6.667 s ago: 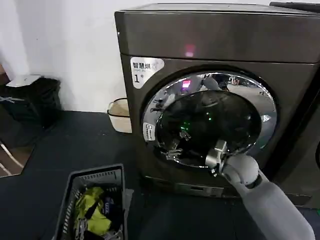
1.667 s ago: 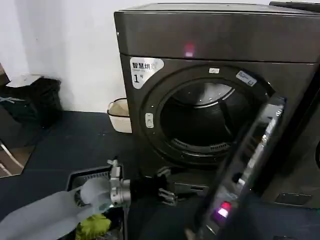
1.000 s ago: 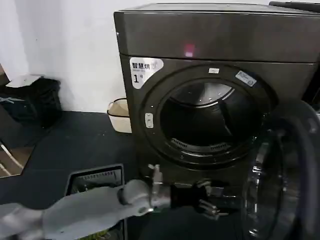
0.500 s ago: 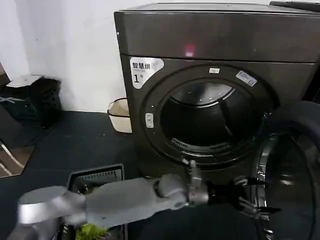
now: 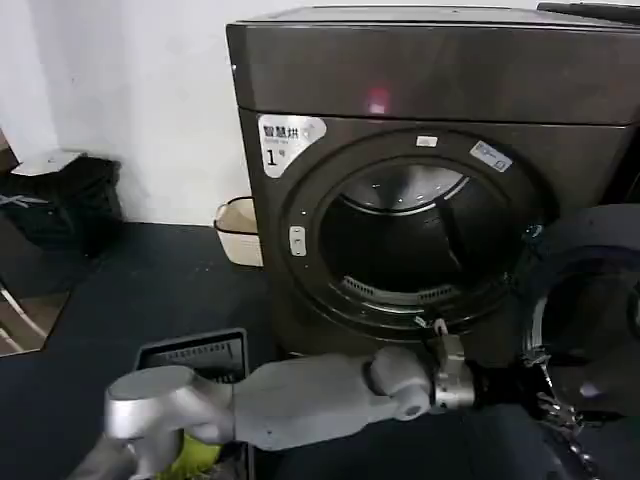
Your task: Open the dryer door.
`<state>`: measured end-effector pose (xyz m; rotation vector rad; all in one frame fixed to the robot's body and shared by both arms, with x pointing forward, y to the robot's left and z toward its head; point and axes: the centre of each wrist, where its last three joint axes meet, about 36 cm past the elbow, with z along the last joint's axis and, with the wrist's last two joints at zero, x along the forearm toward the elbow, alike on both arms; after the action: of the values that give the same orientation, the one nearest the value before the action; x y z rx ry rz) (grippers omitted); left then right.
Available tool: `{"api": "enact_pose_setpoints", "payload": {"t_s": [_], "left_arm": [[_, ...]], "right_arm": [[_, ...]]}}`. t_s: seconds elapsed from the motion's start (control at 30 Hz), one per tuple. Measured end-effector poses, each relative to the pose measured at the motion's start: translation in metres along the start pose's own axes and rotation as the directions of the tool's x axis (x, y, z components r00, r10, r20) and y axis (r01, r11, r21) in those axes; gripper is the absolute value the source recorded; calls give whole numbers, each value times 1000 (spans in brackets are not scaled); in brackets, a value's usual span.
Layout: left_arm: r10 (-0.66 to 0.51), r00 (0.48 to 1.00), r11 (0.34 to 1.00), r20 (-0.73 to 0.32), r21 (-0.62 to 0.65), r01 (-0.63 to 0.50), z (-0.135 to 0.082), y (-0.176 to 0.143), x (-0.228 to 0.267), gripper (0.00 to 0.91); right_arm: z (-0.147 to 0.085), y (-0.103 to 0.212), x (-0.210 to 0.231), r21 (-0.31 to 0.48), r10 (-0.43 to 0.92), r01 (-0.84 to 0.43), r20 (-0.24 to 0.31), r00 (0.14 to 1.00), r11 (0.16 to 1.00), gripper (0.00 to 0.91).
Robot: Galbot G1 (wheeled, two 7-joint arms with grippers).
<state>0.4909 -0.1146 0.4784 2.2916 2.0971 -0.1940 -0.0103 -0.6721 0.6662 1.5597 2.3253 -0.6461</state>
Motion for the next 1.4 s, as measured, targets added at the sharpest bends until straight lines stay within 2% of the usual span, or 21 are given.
{"api": "enact_pose_setpoints", "payload": {"t_s": [0.7,1.4], "left_arm": [[-79,994,992,69,-95,86,-14,8,-39,907],[-187,979,953,86,-227,202,-2,33,-26,907]], "right_arm": [[1,1,1,0,-12,12,7,1000,1000,907],[-1,4,1,1,-24,24,19,1000,1000,907]]}}
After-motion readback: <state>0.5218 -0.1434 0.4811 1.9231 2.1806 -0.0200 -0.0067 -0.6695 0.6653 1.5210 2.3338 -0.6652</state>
